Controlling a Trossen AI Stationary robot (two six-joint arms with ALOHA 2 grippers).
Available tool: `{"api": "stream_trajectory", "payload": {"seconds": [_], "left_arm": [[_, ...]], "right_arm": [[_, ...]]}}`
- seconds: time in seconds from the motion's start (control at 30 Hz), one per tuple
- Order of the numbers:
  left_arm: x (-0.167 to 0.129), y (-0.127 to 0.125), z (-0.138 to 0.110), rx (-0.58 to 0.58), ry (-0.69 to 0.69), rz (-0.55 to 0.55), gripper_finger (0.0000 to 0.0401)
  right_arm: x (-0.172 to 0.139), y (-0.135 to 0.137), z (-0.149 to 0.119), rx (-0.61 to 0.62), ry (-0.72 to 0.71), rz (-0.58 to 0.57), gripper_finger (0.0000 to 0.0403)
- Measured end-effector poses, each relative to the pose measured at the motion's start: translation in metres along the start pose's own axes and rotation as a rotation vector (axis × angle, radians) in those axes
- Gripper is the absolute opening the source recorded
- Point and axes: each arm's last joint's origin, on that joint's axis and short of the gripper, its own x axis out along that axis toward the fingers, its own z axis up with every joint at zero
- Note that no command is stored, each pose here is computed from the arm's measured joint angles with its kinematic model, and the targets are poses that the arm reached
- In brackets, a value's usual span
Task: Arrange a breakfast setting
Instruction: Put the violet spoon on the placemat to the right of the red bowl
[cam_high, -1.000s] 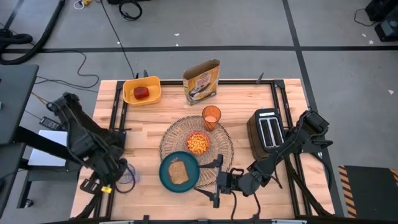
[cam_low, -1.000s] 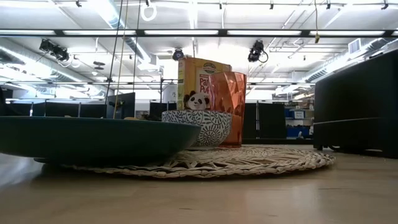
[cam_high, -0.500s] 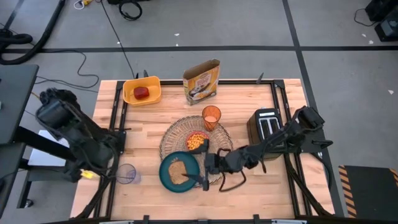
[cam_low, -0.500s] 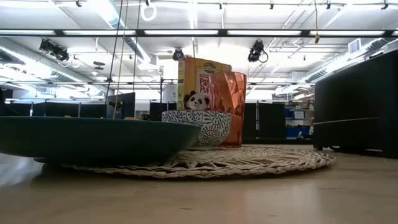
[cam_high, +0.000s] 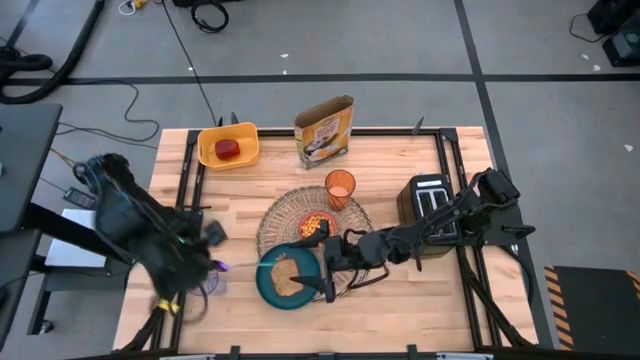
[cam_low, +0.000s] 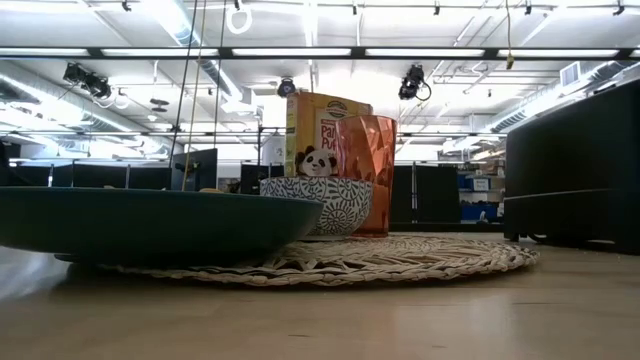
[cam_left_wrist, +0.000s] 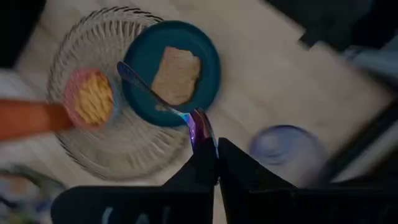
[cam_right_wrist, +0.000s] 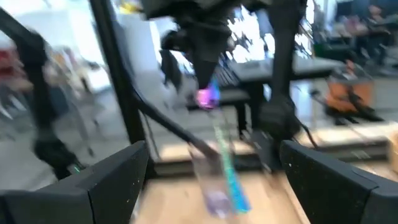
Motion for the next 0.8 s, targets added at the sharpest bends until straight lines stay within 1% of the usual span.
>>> {"api": "stream_trajectory", "payload": {"seconds": [0.1,0.17,0.23,0.3,0.4,0.5,0.57,0.63,0.8], "left_arm": [[0.035,-0.001,0.009,0.119,0.06,0.085,0.0012],[0.055,-0.002,0.009,0.171,0.116,0.182,0.0012],[0.075,-0.003,0.006,0.217,0.156,0.254,0.0012],[0.095,-0.004,0.003,0.264,0.176,0.302,0.0012],[0.12,-0.004,0.001,0.336,0.157,0.347,0.0012],[0.136,-0.004,0.003,0.394,0.128,0.446,0.0012],[0.145,-0.001,0.004,0.416,0.111,0.492,0.0012],[0.157,0.002,0.004,0.42,0.11,0.504,0.0012],[0.181,0.011,-0.003,0.462,0.193,0.524,0.0011]], "right_arm": [[-0.001,-0.003,-0.012,-0.081,0.109,-0.084,0.0373],[-0.003,-0.006,-0.021,-0.142,0.198,-0.148,0.0372],[-0.005,-0.008,-0.027,-0.157,0.254,-0.18,0.0367],[-0.005,-0.009,-0.028,-0.161,0.271,-0.2,0.0359],[-0.006,-0.008,-0.029,-0.224,0.282,-0.193,0.0342],[-0.007,-0.01,-0.033,-0.261,0.328,-0.184,0.0321],[-0.008,-0.013,-0.037,-0.251,0.353,-0.178,0.0307],[-0.008,-0.016,-0.04,-0.23,0.367,-0.163,0.0292],[-0.013,-0.023,-0.052,-0.212,0.41,-0.148,0.0259]]}}
